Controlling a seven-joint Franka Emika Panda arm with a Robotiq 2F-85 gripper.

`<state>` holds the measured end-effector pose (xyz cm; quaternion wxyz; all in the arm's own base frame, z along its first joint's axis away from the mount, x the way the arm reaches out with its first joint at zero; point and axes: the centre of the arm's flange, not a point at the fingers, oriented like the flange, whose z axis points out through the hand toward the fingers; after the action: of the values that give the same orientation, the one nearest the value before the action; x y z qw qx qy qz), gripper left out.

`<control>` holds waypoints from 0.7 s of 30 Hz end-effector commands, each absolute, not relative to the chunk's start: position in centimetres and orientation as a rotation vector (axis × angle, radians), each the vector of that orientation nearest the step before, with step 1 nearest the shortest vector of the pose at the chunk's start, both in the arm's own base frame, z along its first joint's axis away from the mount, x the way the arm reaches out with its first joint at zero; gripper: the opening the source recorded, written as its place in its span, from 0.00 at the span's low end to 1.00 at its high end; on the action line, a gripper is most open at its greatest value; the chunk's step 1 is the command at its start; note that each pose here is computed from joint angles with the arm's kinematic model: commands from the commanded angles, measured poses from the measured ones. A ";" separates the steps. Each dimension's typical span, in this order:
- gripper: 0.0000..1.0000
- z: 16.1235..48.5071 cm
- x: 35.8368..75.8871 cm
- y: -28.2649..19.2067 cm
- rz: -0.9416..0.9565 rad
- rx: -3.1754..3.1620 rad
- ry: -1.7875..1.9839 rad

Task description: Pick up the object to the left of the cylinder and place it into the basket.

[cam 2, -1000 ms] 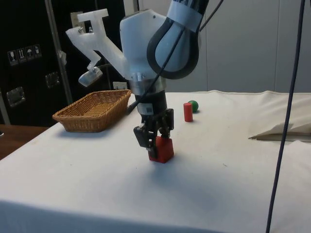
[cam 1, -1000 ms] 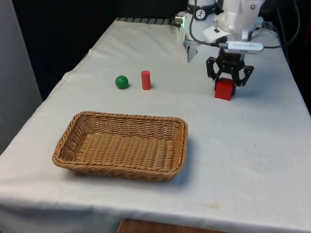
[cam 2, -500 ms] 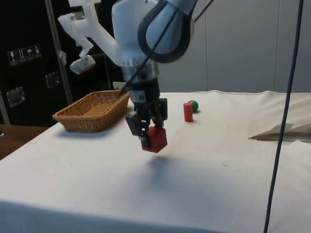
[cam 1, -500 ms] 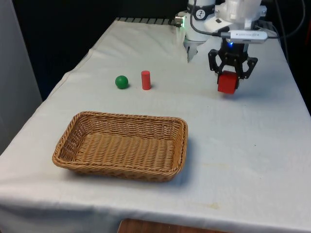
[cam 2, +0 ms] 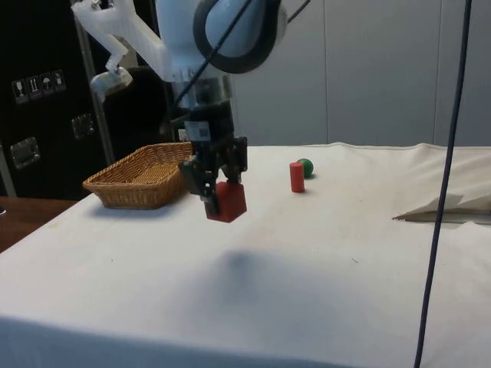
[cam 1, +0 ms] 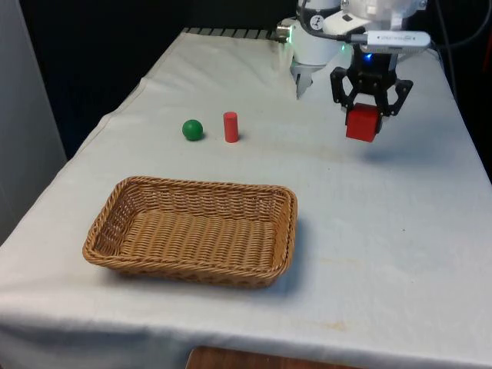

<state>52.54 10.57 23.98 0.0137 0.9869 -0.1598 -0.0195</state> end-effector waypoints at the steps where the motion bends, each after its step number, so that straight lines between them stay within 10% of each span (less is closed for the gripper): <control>1: 0.03 24.1 52.8 10.5 -0.059 3.071 -0.498; 21: 0.03 26.1 57.7 9.4 -0.024 3.035 -0.543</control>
<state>57.44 9.52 26.13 0.0271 0.9844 -0.1738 -0.0063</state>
